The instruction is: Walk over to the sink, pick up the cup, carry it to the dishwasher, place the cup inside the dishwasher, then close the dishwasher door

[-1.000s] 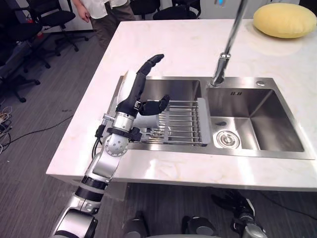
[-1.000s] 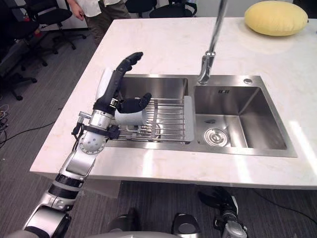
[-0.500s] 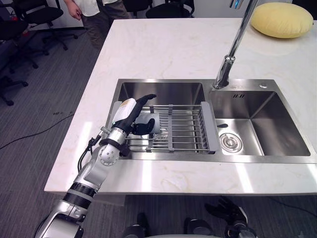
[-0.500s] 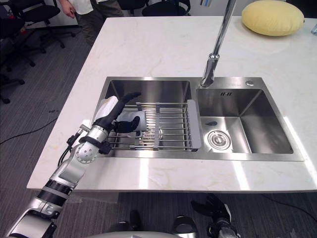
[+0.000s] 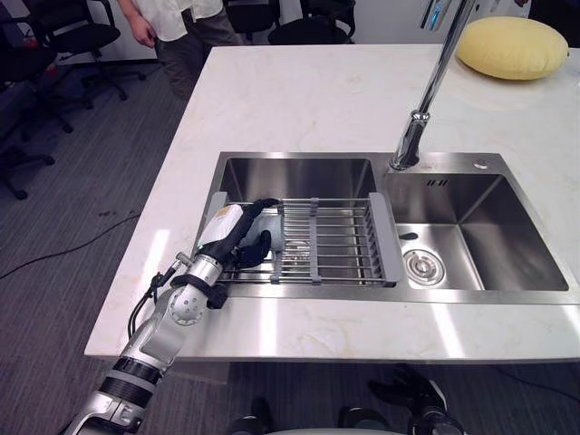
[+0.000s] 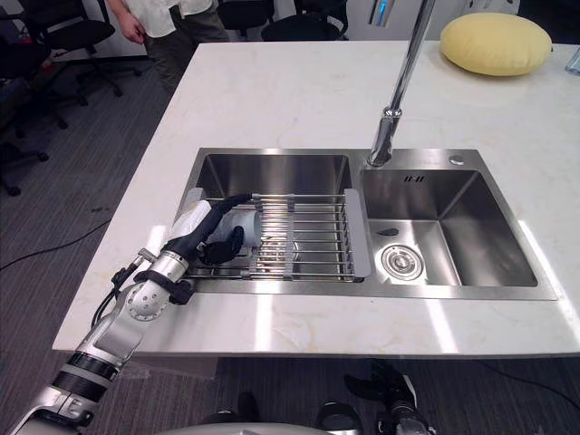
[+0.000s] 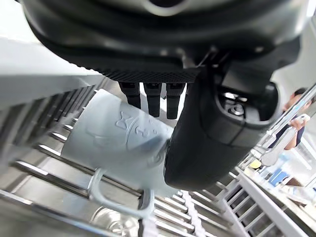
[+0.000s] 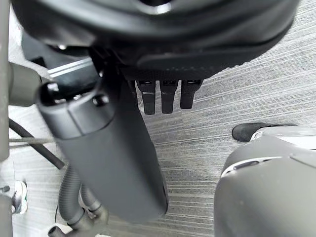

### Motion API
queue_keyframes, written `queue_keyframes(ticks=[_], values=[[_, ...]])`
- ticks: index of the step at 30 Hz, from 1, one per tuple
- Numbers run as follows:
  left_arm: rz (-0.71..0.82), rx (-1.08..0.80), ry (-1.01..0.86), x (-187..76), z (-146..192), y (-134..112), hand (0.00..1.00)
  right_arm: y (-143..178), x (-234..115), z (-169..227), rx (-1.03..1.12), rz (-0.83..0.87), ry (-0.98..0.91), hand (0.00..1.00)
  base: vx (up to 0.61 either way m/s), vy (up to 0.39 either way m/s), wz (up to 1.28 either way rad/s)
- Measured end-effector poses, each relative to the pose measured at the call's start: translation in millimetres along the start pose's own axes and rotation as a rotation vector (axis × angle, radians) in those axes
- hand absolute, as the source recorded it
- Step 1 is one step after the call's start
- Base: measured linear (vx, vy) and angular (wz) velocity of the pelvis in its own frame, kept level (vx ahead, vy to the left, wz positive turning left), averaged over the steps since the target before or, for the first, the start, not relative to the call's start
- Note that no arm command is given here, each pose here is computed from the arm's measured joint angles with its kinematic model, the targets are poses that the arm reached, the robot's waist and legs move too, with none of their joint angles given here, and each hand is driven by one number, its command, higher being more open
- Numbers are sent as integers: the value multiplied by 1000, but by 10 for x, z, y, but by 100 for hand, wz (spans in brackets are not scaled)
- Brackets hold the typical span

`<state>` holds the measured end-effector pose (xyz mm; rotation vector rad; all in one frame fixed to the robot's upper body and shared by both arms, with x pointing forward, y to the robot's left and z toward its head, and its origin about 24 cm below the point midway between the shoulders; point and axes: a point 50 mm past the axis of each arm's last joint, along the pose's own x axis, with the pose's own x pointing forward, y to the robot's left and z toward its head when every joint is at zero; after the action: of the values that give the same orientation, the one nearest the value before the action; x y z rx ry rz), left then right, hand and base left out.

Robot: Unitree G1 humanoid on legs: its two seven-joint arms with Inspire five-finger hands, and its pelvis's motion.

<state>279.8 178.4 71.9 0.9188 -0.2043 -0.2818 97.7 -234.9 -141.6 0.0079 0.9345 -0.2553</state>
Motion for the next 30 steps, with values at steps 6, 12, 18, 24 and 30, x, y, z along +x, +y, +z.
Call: queue_keyframes(ticks=[6,12,18,24,30], values=[[11,-12,22,-47,-50,9,90,-1,-2,-8,-7,0,3,90,0,0,0],[38,-55,40,-85,-83,13,90,-2,-1,-6,-11,-3,5,90,6,1,0],[49,-73,53,-108,-99,-11,90,2,1,-4,-40,0,6,90,0,0,0],[5,-27,48,-136,-138,46,90,7,-8,-28,-52,4,14,90,0,0,0],[-98,158,36,-208,-216,135,90,6,-5,-17,-111,23,14,90,-11,6,2]])
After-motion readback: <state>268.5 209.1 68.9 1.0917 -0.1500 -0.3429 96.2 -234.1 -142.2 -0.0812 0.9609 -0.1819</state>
